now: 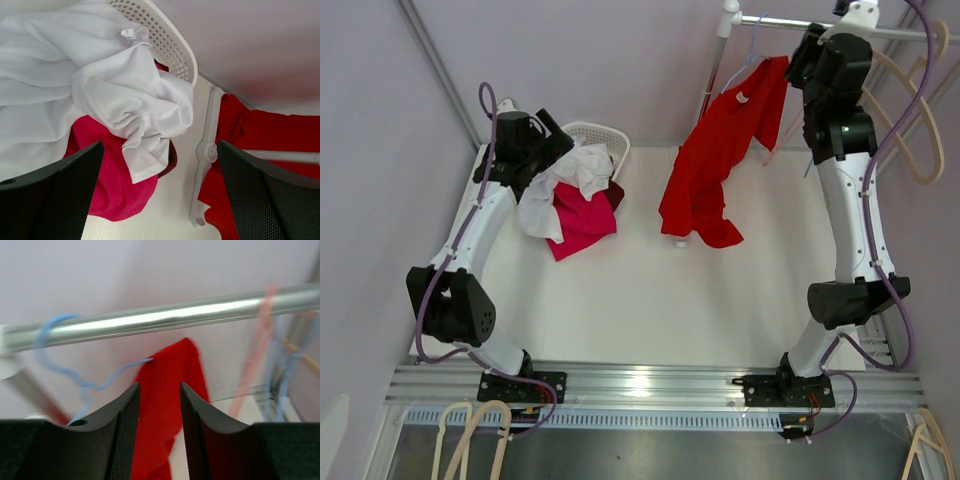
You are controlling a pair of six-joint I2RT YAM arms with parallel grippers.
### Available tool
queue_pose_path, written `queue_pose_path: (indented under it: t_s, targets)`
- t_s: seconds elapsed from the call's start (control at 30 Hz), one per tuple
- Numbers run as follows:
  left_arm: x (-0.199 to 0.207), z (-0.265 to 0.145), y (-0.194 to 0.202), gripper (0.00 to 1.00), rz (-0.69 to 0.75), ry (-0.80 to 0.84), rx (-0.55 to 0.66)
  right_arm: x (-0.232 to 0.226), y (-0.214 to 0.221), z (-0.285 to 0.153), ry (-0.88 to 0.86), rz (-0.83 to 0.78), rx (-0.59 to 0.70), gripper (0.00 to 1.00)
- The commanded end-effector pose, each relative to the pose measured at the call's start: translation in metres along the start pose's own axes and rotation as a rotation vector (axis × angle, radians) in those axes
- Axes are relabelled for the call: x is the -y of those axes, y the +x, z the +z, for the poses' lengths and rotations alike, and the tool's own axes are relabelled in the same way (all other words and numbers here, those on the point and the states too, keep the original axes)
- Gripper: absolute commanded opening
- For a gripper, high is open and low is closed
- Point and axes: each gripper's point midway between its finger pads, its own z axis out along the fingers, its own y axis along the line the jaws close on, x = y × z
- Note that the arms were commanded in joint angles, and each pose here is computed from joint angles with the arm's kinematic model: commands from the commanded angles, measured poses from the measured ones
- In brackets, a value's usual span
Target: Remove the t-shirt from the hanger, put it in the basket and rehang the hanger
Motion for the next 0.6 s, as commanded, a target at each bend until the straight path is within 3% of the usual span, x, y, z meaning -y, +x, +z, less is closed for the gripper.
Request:
queue_pose_path:
  t_s: [0.0,0.2,0.37,0.57]
  targets:
    - [0.036,-0.037,-0.026,1.00,0.105,0.089,0.113,-0.037,-0.012,-0.028,-0.044,0.017,0.002,0.41]
    - [0.076,-0.058,-0.020,1.00,0.210,0.187,0.165,-0.083,0.003,-0.021,-0.161,0.086,-0.057,0.41]
    - [0.101,-0.061,-0.002,0.99,0.235,0.300,0.128,-0.092,0.000,-0.011,-0.173,0.105,-0.031,0.41]
    - [0.154,-0.056,0.033,0.99,0.277,0.575,0.017,-0.109,0.019,0.000,-0.227,0.142,-0.082,0.40]
